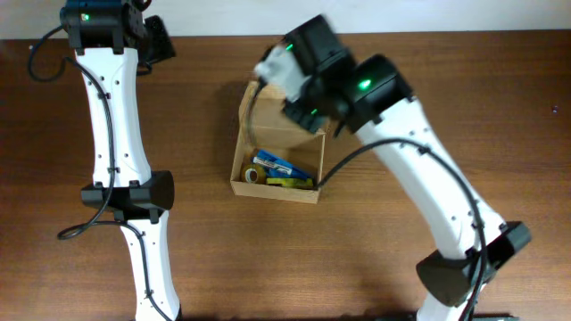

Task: Pack container
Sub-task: 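Lower the blue-capped marker into the box and release it, then bring both grippers to the box lid flaps on either side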

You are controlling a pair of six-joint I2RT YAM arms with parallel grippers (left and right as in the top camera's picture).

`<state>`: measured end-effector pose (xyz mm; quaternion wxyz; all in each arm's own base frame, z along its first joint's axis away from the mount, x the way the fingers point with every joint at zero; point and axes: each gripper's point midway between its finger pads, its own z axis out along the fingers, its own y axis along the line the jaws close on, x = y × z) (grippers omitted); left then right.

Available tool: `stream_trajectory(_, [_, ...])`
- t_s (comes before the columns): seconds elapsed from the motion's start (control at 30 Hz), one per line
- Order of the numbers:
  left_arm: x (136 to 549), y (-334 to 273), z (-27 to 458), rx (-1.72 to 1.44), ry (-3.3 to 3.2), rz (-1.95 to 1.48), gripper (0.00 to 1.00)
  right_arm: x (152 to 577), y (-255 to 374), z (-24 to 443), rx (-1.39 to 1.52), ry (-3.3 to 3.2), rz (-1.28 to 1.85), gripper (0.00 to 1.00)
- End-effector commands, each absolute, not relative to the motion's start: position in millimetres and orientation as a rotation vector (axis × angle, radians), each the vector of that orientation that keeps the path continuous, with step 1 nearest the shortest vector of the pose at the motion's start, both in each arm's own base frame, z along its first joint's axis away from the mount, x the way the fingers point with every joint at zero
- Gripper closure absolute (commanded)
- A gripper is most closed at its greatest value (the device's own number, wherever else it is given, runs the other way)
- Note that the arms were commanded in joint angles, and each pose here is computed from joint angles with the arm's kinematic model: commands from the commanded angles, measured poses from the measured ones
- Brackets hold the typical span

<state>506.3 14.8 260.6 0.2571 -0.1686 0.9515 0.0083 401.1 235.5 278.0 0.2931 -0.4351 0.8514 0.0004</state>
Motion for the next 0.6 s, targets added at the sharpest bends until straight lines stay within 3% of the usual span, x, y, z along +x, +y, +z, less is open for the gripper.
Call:
stream_trajectory(0.0, [500,5,271,-0.291,2.601,-0.023,0.81,424,194,277,-0.804,2.42,0.081,0.92])
stream_trajectory(0.2, [494,6,225,-0.311,2.761,-0.006,0.93,444,129,259,-0.469,2.58,0.311,0.96])
stream_trajectory(0.3, [490,6,199,-0.318,2.846,0.009,0.93,452,97,240,-0.264,2.657,0.379,0.96])
stream_trajectory(0.37, [489,5,187,-0.32,2.876,0.013,0.83,455,86,221,-0.182,2.711,0.44,0.96])
stream_trajectory(0.4, [489,5,184,-0.32,2.881,0.013,0.84,455,82,208,-0.144,2.743,0.467,0.96])
stream_trajectory(0.5, [493,2,172,-0.318,2.895,-0.027,0.98,449,84,163,-0.093,2.856,0.595,0.96])
stream_trajectory(0.57, [495,-7,163,-0.299,2.915,-0.137,0.98,443,90,133,-0.056,2.932,0.665,0.96])
